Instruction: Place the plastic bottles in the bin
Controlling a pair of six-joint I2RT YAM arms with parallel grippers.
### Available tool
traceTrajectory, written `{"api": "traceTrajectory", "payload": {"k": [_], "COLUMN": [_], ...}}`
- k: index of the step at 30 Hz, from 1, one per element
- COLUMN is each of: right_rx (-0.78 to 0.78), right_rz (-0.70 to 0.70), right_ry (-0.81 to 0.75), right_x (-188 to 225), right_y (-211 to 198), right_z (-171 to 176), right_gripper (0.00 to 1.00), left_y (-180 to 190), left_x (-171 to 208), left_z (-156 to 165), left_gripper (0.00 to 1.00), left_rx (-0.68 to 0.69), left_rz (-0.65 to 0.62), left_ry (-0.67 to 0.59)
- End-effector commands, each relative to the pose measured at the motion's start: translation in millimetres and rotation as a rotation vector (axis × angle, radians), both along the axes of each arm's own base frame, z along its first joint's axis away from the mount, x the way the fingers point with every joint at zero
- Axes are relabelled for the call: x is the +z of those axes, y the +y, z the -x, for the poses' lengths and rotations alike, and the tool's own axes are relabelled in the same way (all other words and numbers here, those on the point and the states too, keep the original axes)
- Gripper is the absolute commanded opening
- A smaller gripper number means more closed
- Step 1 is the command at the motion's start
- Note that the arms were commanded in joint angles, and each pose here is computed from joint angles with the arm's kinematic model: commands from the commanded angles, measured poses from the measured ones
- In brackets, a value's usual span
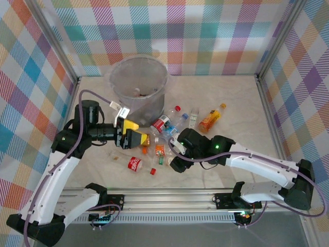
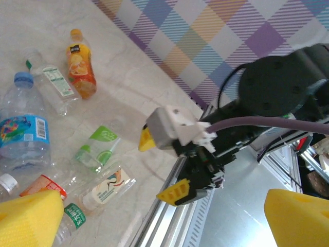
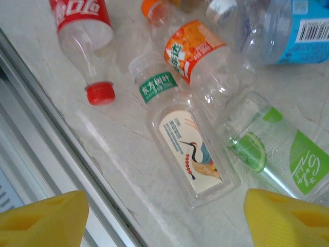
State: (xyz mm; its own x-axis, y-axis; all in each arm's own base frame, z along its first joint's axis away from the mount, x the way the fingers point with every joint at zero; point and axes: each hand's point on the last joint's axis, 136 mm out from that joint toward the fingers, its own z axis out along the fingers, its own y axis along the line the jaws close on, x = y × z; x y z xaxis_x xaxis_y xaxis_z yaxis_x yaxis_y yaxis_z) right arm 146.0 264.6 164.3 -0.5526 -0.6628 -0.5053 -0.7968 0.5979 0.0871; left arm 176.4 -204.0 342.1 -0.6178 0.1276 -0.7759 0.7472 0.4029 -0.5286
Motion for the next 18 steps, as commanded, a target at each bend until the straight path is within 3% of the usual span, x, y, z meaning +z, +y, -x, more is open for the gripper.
{"api": "traceTrajectory", "payload": {"k": [1,18], "right_rx": [0.030,0.089], "right_rz": [0.059,0.245], "right_ry": [0.036,0.124], "right_x": [-10,-52], "right_y": [-6,-8], "right_z": [1,-12], "right_gripper": [0.80,0.73], "left_y": [-2,1], "left_x": [15,-15], "left_z": [2,2], "left_gripper": [1.00,1.00], "left_rx": [-0.008,0.001], "left_rz": [0.050,-0.007], "left_ry": [-0.089,-0.090]}}
